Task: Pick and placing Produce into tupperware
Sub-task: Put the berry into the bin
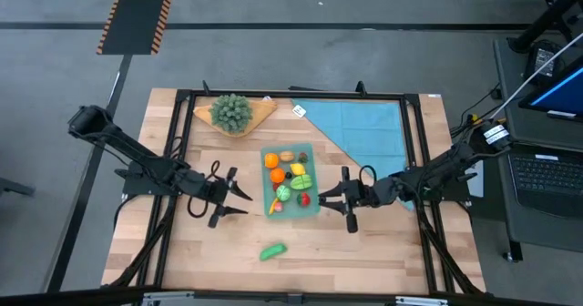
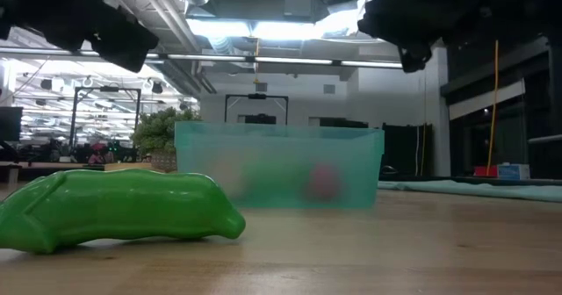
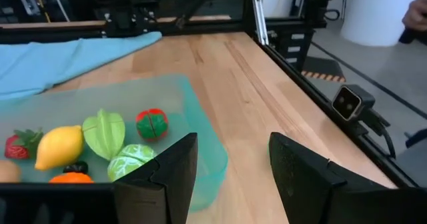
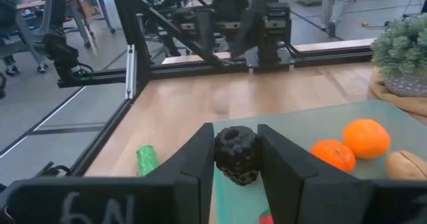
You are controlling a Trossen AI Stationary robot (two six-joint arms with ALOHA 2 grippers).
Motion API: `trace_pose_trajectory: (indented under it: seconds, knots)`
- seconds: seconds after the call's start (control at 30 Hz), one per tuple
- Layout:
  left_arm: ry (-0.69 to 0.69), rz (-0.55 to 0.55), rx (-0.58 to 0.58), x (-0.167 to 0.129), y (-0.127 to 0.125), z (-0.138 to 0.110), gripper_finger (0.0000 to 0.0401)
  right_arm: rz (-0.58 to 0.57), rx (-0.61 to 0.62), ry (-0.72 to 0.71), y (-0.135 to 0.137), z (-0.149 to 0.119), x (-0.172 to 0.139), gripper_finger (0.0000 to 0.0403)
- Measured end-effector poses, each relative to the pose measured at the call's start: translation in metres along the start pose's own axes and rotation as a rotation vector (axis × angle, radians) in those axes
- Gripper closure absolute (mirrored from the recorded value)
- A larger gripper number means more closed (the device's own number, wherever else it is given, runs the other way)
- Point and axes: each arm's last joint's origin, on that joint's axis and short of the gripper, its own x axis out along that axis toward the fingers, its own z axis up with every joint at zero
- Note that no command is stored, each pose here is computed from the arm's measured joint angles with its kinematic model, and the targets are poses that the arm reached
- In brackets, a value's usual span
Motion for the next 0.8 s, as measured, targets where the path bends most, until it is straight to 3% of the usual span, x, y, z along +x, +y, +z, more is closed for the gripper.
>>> trace_pose_trajectory:
  seconds: [0.33,0.47,0.8]
  knots:
    - [-0.004,0.011,-0.002,0.0,0.003,-0.002,0.0222,-0.008,-0.01,-0.023,-0.003,0.003,0.001,0.0305]
    - [0.0,0.011,-0.001,0.0,0.003,-0.002,0.0222,-0.079,0.015,-0.027,-0.014,0.007,0.007,0.0305]
    - [0.012,0.012,0.0,0.0,0.003,-0.003,0.0222,-0.185,-0.008,0.084,-0.037,0.007,0.059,0.0305]
